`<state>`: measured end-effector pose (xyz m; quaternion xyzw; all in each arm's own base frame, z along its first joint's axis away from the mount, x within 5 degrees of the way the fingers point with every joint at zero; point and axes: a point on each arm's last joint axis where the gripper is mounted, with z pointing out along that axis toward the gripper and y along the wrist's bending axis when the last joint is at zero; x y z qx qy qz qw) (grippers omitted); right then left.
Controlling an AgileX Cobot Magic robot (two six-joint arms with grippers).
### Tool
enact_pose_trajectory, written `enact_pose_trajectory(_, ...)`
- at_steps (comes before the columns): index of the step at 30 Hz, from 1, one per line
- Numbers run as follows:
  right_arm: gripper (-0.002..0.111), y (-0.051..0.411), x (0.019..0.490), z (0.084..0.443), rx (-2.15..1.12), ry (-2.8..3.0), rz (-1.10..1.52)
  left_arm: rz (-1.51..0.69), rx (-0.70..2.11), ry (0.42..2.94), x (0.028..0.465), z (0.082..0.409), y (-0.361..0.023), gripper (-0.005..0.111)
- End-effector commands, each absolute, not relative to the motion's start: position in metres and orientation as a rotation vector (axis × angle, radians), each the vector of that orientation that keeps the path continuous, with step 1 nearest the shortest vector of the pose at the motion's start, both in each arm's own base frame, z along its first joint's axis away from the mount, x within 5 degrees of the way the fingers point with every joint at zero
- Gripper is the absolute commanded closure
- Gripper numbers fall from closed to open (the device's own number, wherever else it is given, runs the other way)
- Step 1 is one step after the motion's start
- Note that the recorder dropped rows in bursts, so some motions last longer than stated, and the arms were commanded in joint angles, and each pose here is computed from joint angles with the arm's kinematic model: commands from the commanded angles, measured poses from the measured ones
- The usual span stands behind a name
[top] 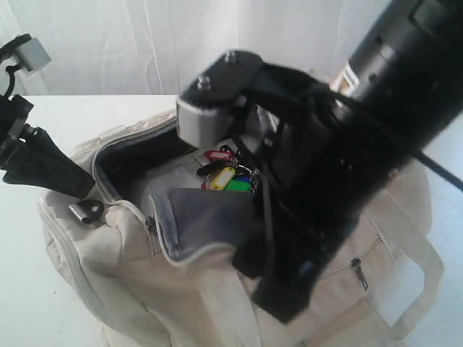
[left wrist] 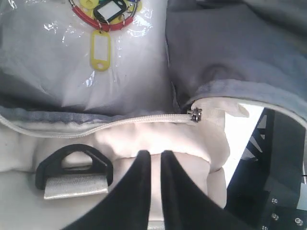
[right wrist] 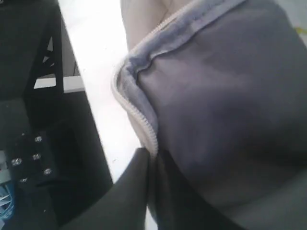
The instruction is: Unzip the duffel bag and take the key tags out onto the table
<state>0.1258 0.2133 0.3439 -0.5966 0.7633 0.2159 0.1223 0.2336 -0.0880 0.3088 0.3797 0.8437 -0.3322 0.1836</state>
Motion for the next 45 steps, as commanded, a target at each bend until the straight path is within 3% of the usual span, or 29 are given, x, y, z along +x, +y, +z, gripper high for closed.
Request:
enact_pose_trajectory(1, 0.108, 0.195, 0.103, 0.32, -1.716, 2.332, 0.639, -0.978, 1.071, 2.369, 0.229, 0.311, -0.089, 0.093)
enact_pose_trajectory(8, 0.108, 0.174, 0.084, 0.263, -1.712, 2.536, 0.597, -1.009, 1.058, 2.354, 0.229, 0.313, -0.091, 0.093)
enact_pose_trajectory(12, 0.108, 0.169, 0.081, 0.246, -1.718, 2.566, 0.581, -1.033, 1.056, 2.348, 0.228, 0.314, -0.092, 0.093)
enact_pose_trajectory(15, 0.102, 0.171, 0.083, 0.242, -1.696, 2.561, 0.578, -1.033, 1.056, 2.348, 0.228, 0.314, -0.092, 0.093)
enact_pose_trajectory(18, 0.085, 0.173, 0.085, 0.242, -1.652, 2.568, 0.582, -1.038, 1.063, 2.348, 0.228, 0.314, -0.092, 0.093)
enact_pose_trajectory(23, 0.04, 0.174, 0.088, 0.25, -1.64, 2.55, 0.561, -1.042, 1.061, 2.347, 0.228, 0.314, -0.092, 0.093)
enact_pose_trajectory(25, 0.031, 0.174, 0.091, 0.26, -1.613, 2.561, 0.515, -1.043, 1.063, 2.343, 0.228, 0.314, -0.092, 0.093)
enact_pose_trajectory(30, 0.031, 0.178, 0.106, 0.315, -1.59, 2.461, 0.395, -1.042, 1.058, 2.342, 0.228, 0.314, -0.092, 0.093)
enact_pose_trajectory(36, 0.034, 0.192, 0.119, 0.381, -1.367, 2.233, 0.504, -1.029, 1.047, 2.338, 0.23, 0.314, -0.092, 0.093)
enact_pose_trajectory(40, 0.042, 0.207, 0.135, 0.376, -1.307, 2.181, 0.482, -1.036, 1.042, 2.333, 0.23, 0.315, -0.092, 0.093)
enact_pose_trajectory(45, 0.038, 0.215, 0.156, 0.347, -1.266, 2.358, 0.235, -1.038, 1.041, 2.332, 0.23, 0.315, -0.092, 0.093)
